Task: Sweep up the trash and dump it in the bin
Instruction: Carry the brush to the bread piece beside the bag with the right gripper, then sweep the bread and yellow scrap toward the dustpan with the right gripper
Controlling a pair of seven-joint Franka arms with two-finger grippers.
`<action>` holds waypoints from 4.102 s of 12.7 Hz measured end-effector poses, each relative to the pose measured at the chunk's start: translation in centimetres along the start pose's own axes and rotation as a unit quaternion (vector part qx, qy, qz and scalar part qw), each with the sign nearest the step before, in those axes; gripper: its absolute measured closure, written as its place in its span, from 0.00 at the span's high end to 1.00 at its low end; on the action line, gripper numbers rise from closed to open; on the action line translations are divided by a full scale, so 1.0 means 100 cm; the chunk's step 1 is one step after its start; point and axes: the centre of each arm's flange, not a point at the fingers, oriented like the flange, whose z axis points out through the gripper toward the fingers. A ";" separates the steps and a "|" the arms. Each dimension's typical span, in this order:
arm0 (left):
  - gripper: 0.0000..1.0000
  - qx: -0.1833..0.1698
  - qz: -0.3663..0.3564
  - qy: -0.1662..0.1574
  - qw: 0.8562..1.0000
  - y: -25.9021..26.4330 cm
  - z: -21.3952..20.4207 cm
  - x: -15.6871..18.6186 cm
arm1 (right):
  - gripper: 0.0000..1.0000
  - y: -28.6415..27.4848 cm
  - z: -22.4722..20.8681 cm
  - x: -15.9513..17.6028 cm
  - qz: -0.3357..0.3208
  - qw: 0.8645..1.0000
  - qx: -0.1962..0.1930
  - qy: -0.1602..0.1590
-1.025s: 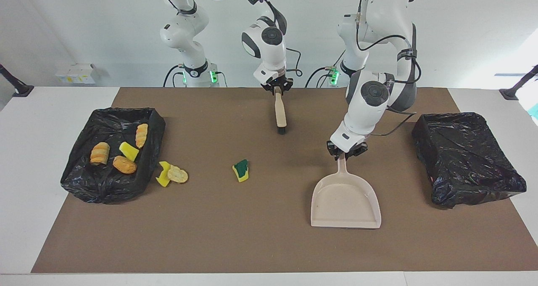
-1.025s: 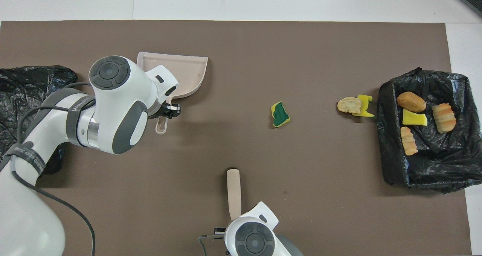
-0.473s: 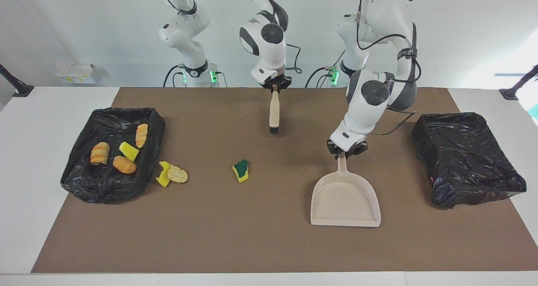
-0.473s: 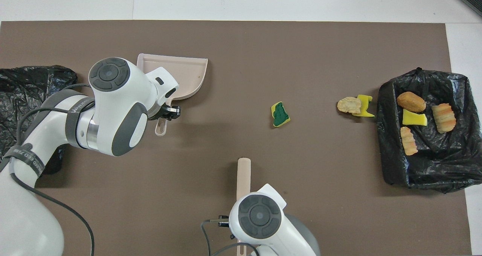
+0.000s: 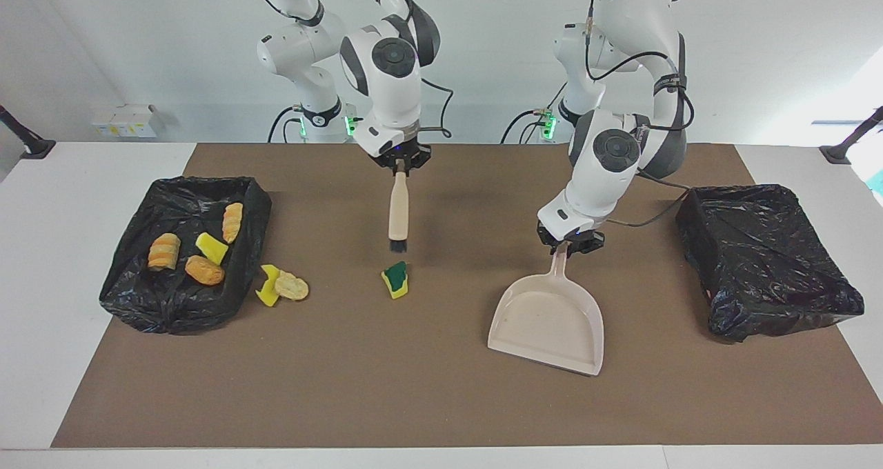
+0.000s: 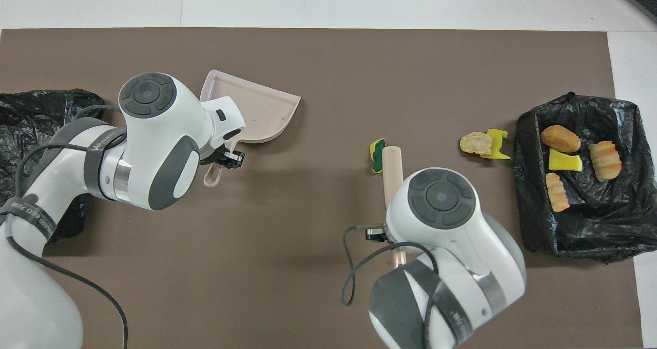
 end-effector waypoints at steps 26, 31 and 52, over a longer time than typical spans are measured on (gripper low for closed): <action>0.31 -0.016 0.363 0.020 0.931 -0.047 -0.017 0.024 | 0.26 0.152 0.087 0.080 0.026 0.980 -0.188 -0.062; 0.31 -0.016 0.364 0.019 0.931 -0.047 -0.016 0.024 | 0.26 0.084 0.083 0.068 0.000 0.992 -0.112 -0.063; 0.31 0.086 0.504 -0.076 0.856 0.025 -0.010 0.007 | 0.26 0.141 0.023 0.085 0.029 0.997 0.001 -0.069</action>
